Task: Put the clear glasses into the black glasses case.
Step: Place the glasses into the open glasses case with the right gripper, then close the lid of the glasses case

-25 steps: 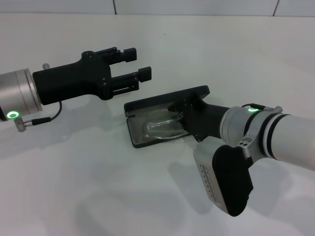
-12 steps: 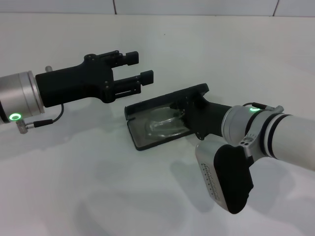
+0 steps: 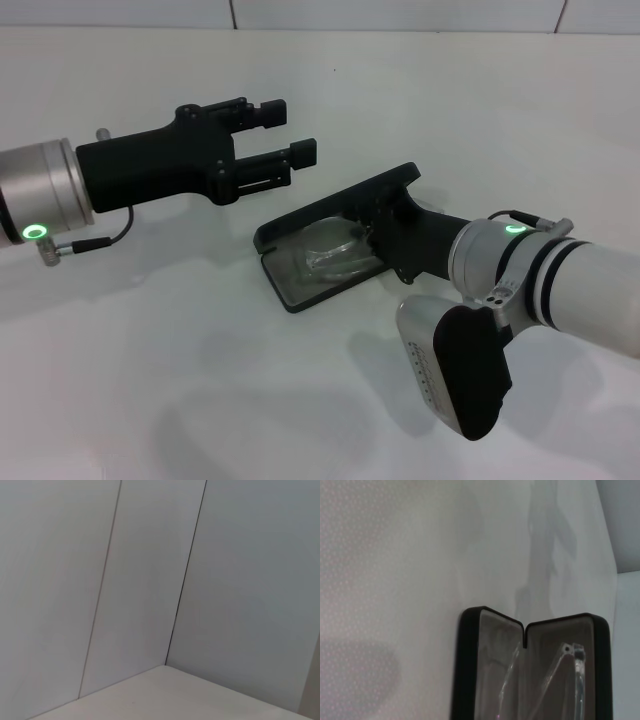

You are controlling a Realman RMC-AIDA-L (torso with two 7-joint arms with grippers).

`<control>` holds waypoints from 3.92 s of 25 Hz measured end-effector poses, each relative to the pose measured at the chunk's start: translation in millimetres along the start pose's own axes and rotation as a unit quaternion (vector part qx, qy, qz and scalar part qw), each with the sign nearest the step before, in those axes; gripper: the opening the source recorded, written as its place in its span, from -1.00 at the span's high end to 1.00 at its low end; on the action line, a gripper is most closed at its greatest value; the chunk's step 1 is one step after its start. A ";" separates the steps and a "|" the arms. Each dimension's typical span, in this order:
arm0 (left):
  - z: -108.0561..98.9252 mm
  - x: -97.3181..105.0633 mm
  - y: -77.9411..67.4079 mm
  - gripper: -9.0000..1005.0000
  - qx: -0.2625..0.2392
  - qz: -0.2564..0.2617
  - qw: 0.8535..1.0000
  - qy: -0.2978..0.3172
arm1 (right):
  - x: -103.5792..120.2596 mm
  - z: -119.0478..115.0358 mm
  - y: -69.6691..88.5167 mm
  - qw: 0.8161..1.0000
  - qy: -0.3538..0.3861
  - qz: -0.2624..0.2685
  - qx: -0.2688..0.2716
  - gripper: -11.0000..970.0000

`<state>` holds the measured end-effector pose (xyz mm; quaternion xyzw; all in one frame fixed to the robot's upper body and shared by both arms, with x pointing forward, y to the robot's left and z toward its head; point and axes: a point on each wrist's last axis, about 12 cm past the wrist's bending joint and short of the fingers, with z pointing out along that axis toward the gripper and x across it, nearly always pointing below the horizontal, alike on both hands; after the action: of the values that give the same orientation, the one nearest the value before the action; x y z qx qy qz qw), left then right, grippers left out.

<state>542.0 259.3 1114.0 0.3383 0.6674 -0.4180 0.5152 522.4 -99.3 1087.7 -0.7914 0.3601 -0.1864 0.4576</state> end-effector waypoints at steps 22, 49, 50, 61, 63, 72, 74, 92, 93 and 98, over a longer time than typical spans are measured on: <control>0.3 2.0 -1.4 -0.37 0.000 -0.003 1.000 -0.001 | 1.8 -3.3 6.5 1.000 0.003 0.023 -0.020 0.45; -3.5 1.2 0.6 -0.36 -0.005 -0.002 1.000 -0.001 | -6.0 -14.3 -12.7 0.995 -0.025 0.086 -0.052 0.44; -3.7 1.0 0.8 -0.36 -0.005 -0.002 1.000 0.000 | -6.3 -14.4 -12.4 0.994 -0.026 0.089 -0.052 0.44; -4.6 0.5 1.5 -0.36 -0.006 0.000 1.000 0.001 | -3.1 -14.5 -4.8 0.991 -0.022 0.109 -0.070 0.47; -4.7 0.6 1.4 -0.36 -0.006 0.000 1.000 0.001 | -2.4 -14.7 -3.7 0.991 -0.021 0.111 -0.072 0.47; -5.5 1.5 1.2 -0.36 -0.007 -0.001 1.000 0.001 | -1.5 -15.1 -7.3 0.989 -0.025 0.137 -0.051 0.49; -5.6 1.7 1.2 -0.36 -0.007 -0.001 1.000 0.002 | -1.1 -15.4 -9.0 0.987 -0.028 0.151 -0.045 0.50; -0.6 4.5 -1.1 -0.36 -0.009 0.004 1.000 -0.003 | 79.3 -97.6 -1.8 0.850 -0.258 0.450 -0.091 0.94; 0.2 5.4 -1.2 -0.36 -0.009 0.002 1.000 -0.002 | 88.5 -103.5 2.0 0.836 -0.273 0.469 -0.078 0.94; 10.8 11.8 5.2 -0.36 -0.022 -0.022 1.000 0.004 | 126.5 -132.2 31.5 0.768 -0.321 0.553 0.039 0.94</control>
<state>548.1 251.9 1100.1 0.3140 0.6858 -0.4128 0.5107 512.2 -281.1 1124.0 -0.4503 0.5599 0.3504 0.6008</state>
